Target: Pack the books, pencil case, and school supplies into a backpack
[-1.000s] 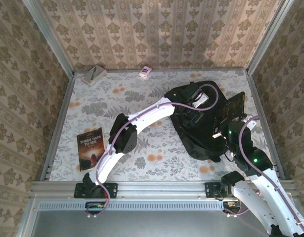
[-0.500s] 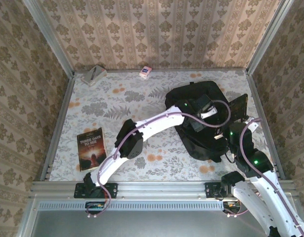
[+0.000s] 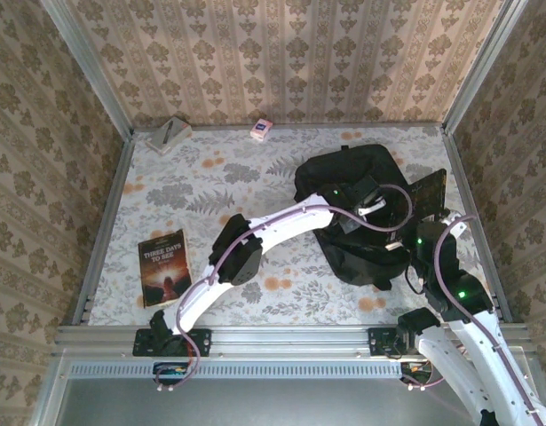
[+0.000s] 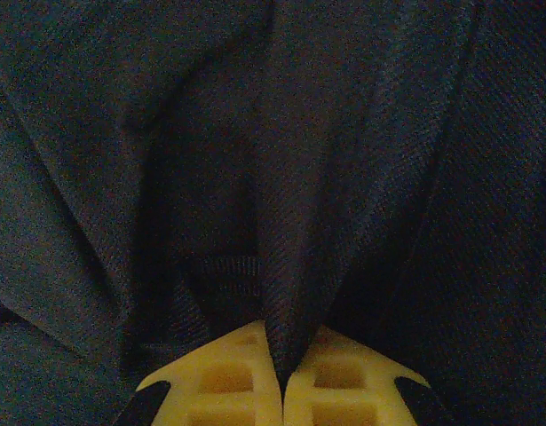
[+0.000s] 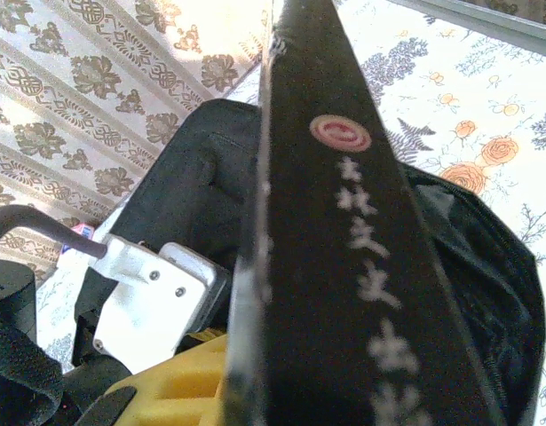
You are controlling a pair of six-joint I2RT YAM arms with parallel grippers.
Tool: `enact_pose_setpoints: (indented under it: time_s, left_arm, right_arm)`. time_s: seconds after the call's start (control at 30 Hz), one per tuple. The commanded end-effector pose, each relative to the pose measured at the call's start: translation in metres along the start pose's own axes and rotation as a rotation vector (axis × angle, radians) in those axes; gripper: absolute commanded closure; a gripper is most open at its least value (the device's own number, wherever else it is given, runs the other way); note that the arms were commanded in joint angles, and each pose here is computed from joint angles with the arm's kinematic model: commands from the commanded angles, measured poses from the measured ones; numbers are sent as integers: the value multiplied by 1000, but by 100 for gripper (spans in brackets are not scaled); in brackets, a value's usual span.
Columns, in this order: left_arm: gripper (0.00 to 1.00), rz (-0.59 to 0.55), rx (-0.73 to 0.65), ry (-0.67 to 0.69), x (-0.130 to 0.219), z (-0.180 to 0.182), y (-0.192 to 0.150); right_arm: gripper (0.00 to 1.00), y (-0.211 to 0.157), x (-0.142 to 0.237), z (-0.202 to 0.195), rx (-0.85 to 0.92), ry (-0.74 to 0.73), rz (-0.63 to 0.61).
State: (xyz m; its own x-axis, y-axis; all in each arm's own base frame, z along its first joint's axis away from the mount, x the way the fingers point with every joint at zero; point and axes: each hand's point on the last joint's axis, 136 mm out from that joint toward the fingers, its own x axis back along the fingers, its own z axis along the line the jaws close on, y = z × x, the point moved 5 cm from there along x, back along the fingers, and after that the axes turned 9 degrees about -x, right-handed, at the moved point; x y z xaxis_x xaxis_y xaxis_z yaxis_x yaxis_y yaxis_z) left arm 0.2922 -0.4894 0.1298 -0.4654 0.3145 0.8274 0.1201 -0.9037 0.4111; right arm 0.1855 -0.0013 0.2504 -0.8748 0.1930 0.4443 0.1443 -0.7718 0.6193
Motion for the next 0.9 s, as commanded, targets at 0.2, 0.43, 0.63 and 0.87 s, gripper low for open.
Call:
enact_pose_setpoints:
  time_s: [0.2,0.43,0.63,0.87]
  left_arm:
    - [100,55,639,-86,29,65,-101]
    - [100,-126,994,-240,72,108,-121]
    - [100,-250,1003,-338,110,136,-100]
    - [100,-308,902,-420,133,135,-87]
  right_arm:
    - [100,-16,-21,25,-11,140,96]
    - [100,-32,-29,50,47,247,236]
    - [100,-34,-28,53,87,258,276]
    - [100,-58,-47,73,-58,404,515]
